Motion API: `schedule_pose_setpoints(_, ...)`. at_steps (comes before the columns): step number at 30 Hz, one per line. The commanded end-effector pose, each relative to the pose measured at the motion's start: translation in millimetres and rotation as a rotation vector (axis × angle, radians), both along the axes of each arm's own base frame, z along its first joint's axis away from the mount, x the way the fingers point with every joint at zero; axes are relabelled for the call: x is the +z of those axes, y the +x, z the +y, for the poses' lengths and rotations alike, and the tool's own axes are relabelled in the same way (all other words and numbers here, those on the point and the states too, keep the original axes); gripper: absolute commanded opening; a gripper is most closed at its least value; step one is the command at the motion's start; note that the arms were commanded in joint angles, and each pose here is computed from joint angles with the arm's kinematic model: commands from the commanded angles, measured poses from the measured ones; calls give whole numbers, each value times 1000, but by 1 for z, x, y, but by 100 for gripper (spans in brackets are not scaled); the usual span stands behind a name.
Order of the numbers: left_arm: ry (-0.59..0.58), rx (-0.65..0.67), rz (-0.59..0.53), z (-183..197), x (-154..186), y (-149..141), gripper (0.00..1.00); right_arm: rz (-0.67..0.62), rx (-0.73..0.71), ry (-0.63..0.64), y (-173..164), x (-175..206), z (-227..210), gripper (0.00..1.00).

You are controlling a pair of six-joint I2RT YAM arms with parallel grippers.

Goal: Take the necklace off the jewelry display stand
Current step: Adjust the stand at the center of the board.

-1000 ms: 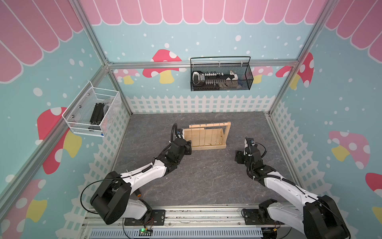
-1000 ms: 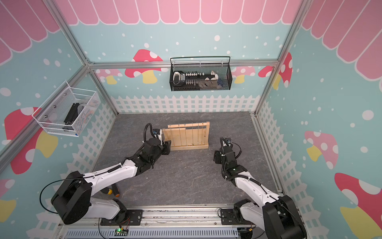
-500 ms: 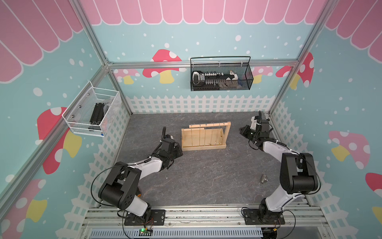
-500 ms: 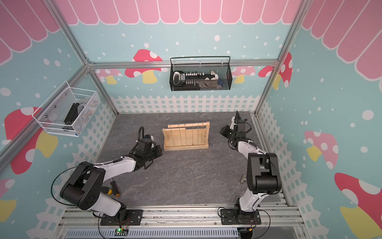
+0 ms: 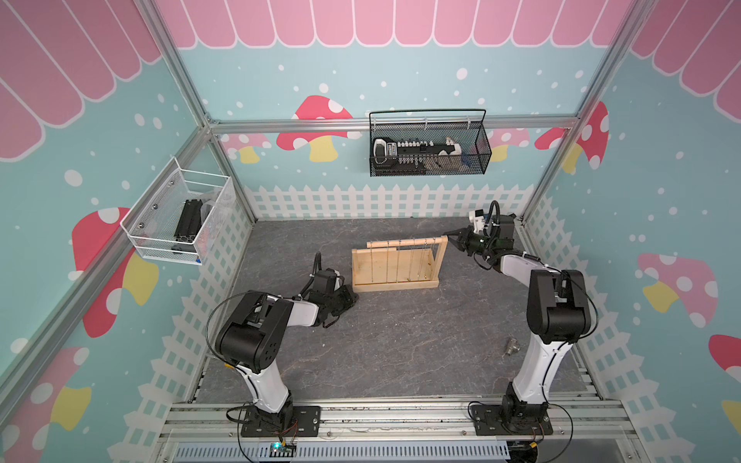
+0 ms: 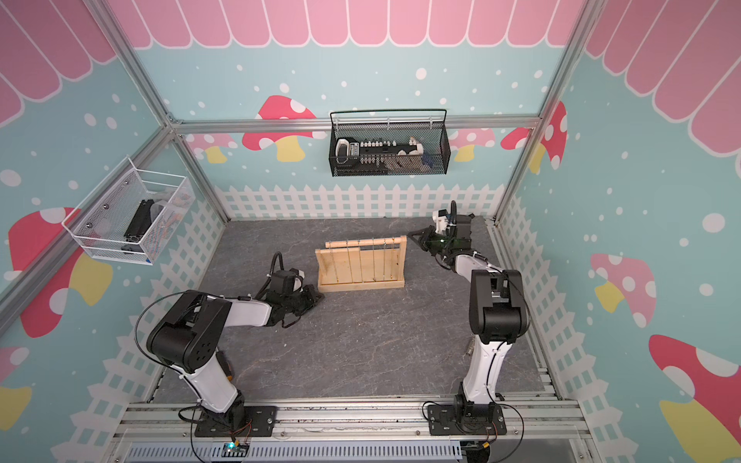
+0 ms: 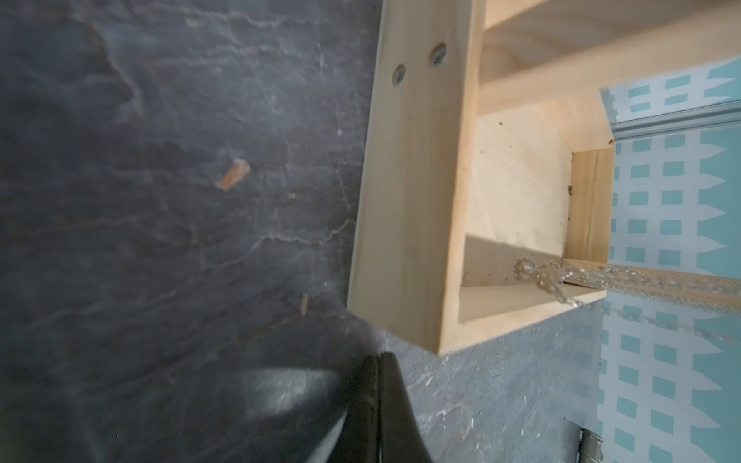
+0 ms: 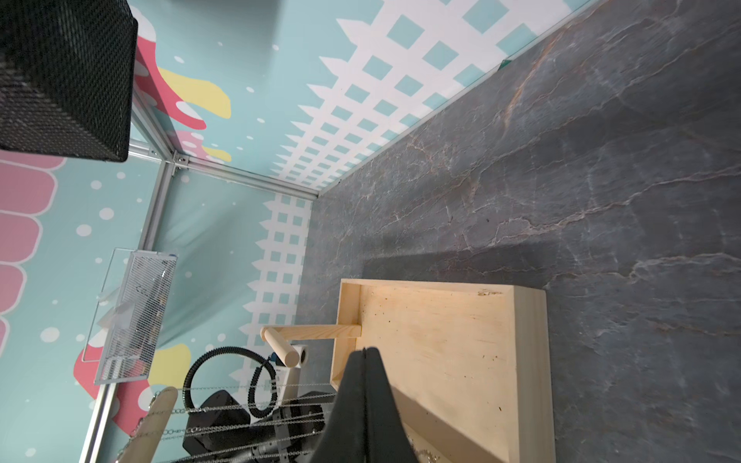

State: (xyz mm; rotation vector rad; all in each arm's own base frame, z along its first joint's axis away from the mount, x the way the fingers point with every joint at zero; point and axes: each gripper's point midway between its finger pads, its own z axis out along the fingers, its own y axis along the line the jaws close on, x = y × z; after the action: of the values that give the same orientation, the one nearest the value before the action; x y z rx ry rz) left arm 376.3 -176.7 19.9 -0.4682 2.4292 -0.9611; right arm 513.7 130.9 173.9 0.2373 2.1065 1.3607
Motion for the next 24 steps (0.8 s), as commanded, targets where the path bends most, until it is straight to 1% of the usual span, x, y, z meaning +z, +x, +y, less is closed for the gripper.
schedule_pose_setpoints(1, -39, 12, 23, -2, -8, 5, 0, 12, 86, -43, -23, -2, 14, 0)
schedule_pose_setpoints(2, -38, 11, 25, -2, -10, 6, 0, 24, 86, -54, -26, -8, 14, 0)
schedule_pose_setpoints(3, -38, 12, 28, -2, -12, 7, 0, -1, 87, -63, -30, 3, 14, 0)
schedule_pose_setpoints(8, -36, 26, 9, -1, -12, 13, 0, 0, 100, -75, -46, -3, 16, 0)
schedule_pose_setpoints(16, 3, 37, -28, 1, -3, 31, 0, -6, 101, -90, -72, -6, 25, 0)
schedule_pose_setpoints(24, 7, 50, -57, 7, 11, 48, 0, -31, 107, -89, -99, 3, 36, 0)
